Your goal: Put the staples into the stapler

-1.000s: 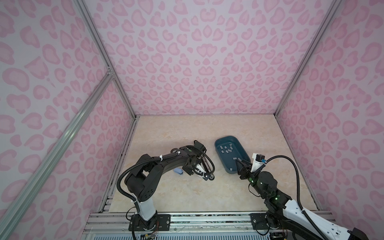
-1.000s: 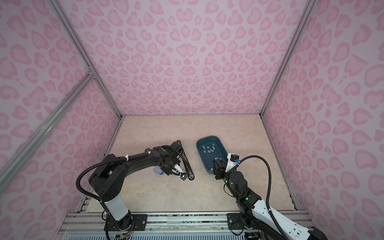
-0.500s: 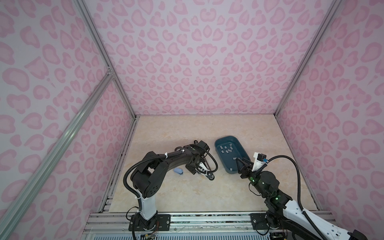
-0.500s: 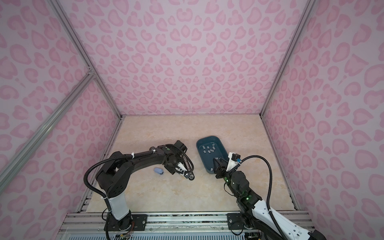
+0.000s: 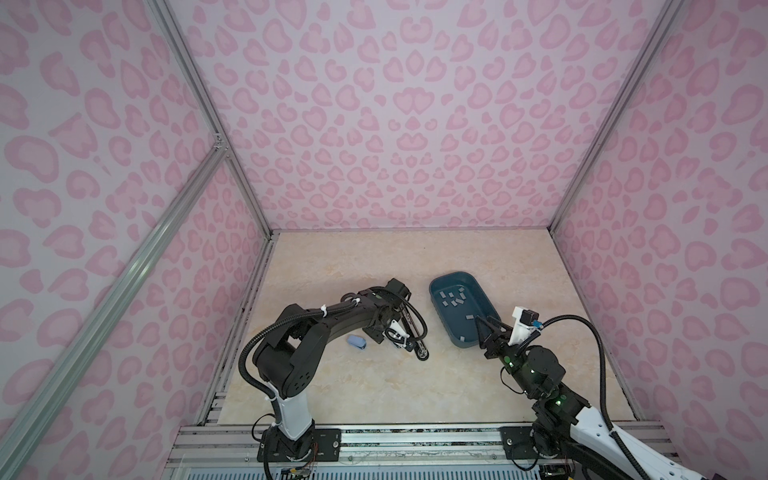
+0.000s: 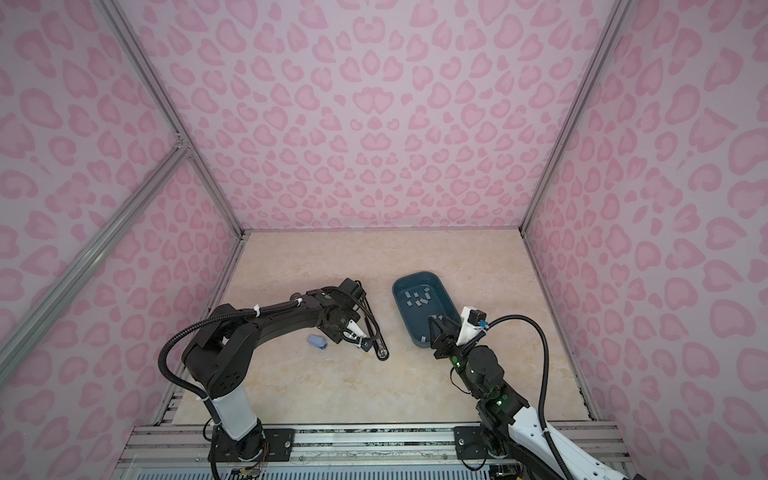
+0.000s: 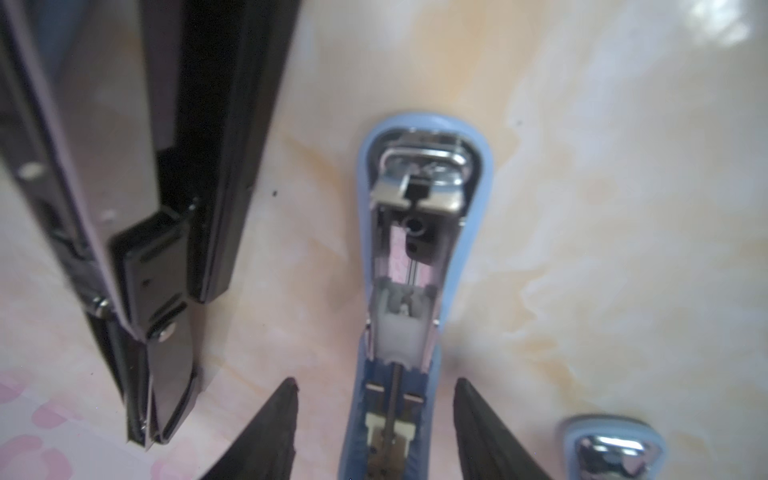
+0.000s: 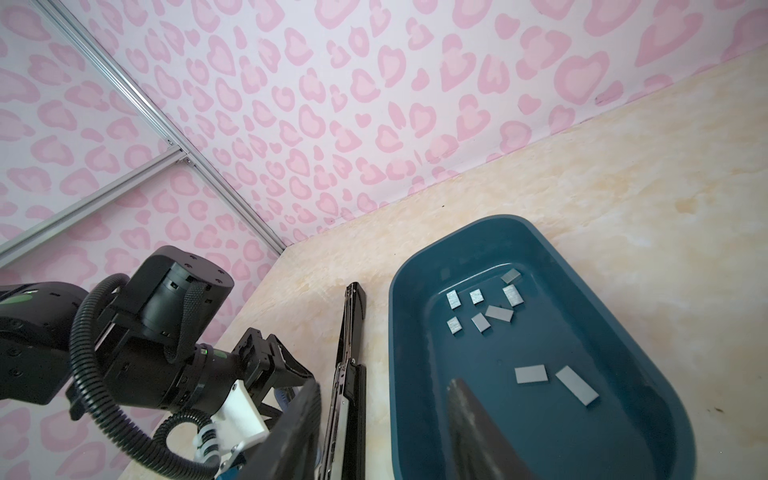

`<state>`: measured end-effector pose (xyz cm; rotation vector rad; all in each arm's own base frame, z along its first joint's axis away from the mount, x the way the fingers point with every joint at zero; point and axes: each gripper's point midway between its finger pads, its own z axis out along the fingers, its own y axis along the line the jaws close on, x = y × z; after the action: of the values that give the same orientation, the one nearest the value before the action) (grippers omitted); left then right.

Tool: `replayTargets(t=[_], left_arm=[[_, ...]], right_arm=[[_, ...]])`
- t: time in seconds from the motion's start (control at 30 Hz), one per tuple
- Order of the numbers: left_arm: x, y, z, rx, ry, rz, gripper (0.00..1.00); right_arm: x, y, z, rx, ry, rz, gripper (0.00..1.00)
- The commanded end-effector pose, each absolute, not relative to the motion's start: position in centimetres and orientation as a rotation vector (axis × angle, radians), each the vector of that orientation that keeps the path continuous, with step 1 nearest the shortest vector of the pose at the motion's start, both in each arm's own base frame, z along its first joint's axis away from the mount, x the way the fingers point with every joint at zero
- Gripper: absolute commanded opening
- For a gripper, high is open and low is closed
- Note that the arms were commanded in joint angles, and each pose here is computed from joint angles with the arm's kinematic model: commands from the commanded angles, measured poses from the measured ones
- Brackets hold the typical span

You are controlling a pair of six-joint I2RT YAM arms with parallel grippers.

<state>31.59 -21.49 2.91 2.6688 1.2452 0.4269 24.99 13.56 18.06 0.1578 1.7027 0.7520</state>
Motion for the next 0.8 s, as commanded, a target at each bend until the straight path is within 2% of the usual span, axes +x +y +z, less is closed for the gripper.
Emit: replayTargets(t=[0.0,0.23,0.5,0.77], left_arm=[[33.1,-22.7,3.3,2.603,1.271,0.464,0.6],[33.4,-23.7,2.9,2.611,1.288,0.467,0.59],[31.7,-22.9,3.5,2.631,1.27,0.395,0.59],[29.8,-22.0,3.9,2.64,1.244,0.323,0.66]], right_arm=[[25.0,13.4,17.8,0.162,1.705,0.745,0.51],[25.0,13.4,17.8,0.16,1.707,0.748,0.51],[25.0,13.6,18.0,0.159,1.702,0.76,0.51],[25.1,13.9,17.9,0.16,1.708,0.778,0.51]])
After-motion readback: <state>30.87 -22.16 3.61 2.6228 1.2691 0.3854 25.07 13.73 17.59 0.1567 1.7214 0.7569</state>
